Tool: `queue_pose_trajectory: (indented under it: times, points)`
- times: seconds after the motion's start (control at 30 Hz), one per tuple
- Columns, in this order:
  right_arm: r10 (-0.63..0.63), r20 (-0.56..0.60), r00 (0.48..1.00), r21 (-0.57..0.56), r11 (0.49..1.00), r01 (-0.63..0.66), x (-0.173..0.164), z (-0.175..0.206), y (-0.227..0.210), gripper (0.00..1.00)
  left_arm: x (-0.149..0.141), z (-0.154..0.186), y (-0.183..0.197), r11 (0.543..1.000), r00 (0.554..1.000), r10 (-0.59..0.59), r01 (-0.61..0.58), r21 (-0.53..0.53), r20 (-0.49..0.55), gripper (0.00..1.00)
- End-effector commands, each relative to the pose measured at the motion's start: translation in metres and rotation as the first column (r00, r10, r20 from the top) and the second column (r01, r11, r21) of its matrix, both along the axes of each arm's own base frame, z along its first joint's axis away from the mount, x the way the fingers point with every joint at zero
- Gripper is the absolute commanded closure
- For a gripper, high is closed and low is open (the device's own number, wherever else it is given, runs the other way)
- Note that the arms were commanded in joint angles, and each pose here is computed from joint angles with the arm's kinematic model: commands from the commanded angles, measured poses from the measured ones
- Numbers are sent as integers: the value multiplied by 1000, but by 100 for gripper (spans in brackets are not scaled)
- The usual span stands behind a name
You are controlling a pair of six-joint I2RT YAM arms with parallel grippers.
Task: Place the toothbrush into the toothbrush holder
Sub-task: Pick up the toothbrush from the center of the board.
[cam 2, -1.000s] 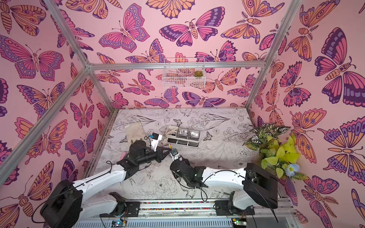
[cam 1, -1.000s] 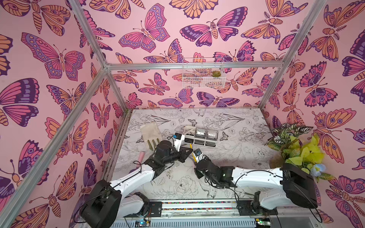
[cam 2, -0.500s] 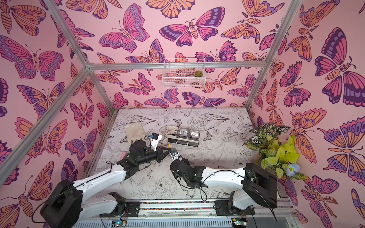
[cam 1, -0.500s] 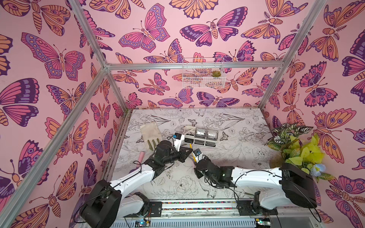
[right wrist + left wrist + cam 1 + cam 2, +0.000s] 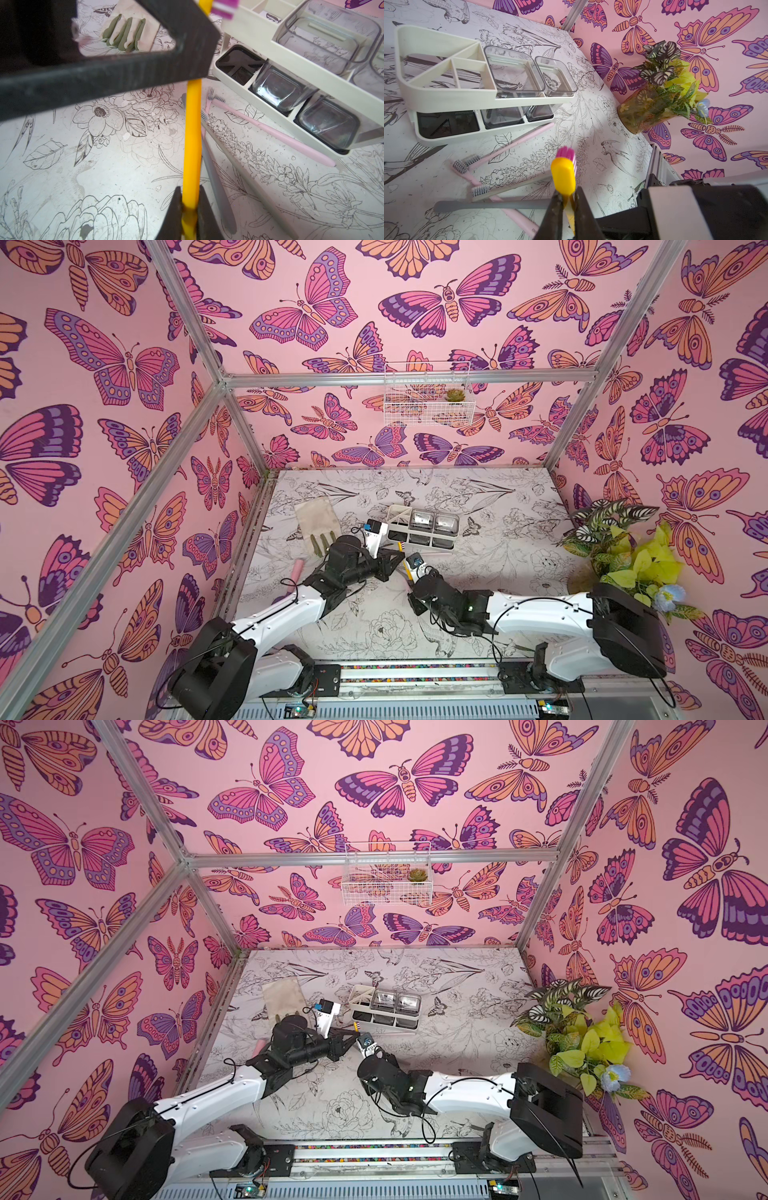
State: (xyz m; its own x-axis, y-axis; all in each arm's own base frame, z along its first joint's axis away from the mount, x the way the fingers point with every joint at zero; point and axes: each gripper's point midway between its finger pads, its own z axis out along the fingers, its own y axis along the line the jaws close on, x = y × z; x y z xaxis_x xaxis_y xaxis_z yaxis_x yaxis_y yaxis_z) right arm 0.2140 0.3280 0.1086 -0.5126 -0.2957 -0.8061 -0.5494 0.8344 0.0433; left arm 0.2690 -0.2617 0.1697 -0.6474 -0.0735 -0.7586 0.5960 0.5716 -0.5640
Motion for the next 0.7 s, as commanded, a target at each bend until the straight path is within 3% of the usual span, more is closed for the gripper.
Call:
queue_pose_trajectory:
  times: [0.0, 0.13, 0.37, 0.57, 0.67]
  points:
    - [64, 45, 997, 94, 993, -68, -3, 29, 25, 100, 1, -17, 5, 999, 1000, 14, -13, 45, -7, 83]
    - [61, 43, 997, 97, 993, -65, -3, 29, 25, 100, 2, -17, 6, 999, 1000, 18, -18, 44, -11, 81]
    - [59, 37, 998, 96, 993, -62, -3, 27, 25, 100, 0, -15, 6, 999, 1000, 14, -14, 40, -1, 99]
    - [36, 36, 999, 92, 995, -39, -1, 26, 22, 100, 0, -13, 9, 999, 999, 28, -29, 39, 15, 100]
    - [30, 38, 999, 87, 996, -33, -1, 25, 19, 83, 0, -12, 9, 999, 999, 25, -26, 41, 28, 100]
